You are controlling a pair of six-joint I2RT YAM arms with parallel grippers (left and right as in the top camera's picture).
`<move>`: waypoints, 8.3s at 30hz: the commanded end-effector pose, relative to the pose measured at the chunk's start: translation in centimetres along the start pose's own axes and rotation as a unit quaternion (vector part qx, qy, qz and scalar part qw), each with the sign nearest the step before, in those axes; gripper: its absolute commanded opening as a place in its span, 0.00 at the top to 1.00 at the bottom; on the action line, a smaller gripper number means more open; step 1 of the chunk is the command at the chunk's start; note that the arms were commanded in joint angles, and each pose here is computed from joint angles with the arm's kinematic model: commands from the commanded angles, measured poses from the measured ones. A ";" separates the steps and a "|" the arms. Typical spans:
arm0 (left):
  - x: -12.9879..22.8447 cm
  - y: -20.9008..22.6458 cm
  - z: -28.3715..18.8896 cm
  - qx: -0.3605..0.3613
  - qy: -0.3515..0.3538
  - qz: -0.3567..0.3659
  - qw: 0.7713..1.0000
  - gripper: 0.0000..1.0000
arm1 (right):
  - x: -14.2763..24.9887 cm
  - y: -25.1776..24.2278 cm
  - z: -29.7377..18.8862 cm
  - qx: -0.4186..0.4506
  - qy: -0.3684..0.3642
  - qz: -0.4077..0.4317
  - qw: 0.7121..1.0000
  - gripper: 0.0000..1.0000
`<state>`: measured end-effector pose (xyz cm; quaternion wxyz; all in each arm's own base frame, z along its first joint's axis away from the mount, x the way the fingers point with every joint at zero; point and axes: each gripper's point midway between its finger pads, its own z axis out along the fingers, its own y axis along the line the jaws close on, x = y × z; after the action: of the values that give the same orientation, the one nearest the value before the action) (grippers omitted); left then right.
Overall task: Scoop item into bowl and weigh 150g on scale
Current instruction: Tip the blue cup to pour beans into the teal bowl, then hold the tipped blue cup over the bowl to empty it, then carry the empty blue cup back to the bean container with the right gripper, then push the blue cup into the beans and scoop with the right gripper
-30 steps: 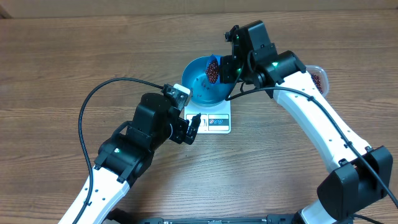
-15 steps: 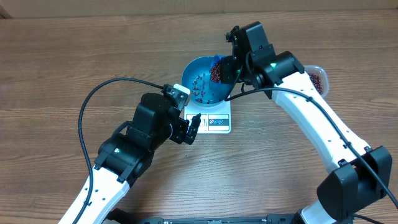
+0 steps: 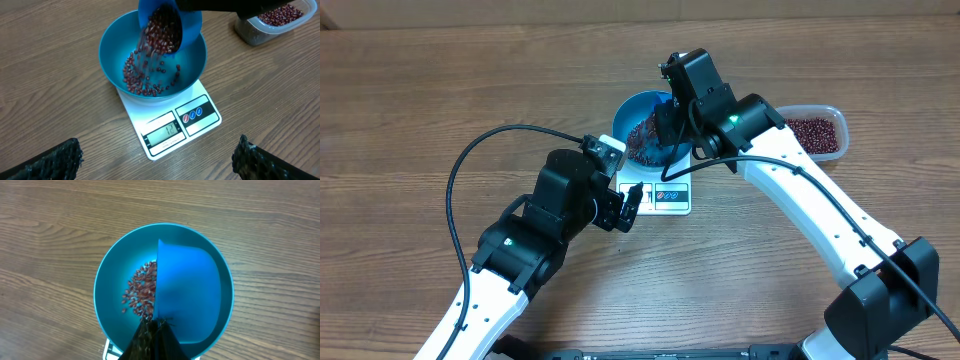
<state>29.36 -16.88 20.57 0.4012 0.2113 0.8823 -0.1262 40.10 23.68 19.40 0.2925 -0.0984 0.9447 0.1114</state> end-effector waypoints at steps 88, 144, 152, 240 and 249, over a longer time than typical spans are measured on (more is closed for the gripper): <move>0.5 0.0 0.3 0.000 0.006 -0.005 1.000 0.01 | -1.2 1.6 -3.1 0.139 -0.090 -0.062 0.984 0.96; 0.5 0.0 0.3 0.000 0.006 -0.005 1.000 0.00 | -4.4 -0.7 -7.7 0.131 -0.154 0.005 0.979 0.96; 0.5 0.0 0.3 0.000 0.006 -0.005 1.000 0.00 | -5.0 -9.7 -10.5 0.253 -0.160 0.057 0.953 0.96; 0.5 0.0 0.3 0.000 0.006 -0.005 1.000 0.01 | 6.4 -22.6 4.5 0.060 0.077 0.193 0.976 0.96; 0.5 0.0 0.3 0.000 0.006 -0.005 1.000 0.00 | 6.5 -25.0 3.3 0.010 0.066 0.238 0.969 0.96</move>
<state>29.36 -16.88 20.57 0.4012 0.2113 0.8823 -0.1262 42.84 -0.60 9.86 0.2038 0.1331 0.9625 0.1200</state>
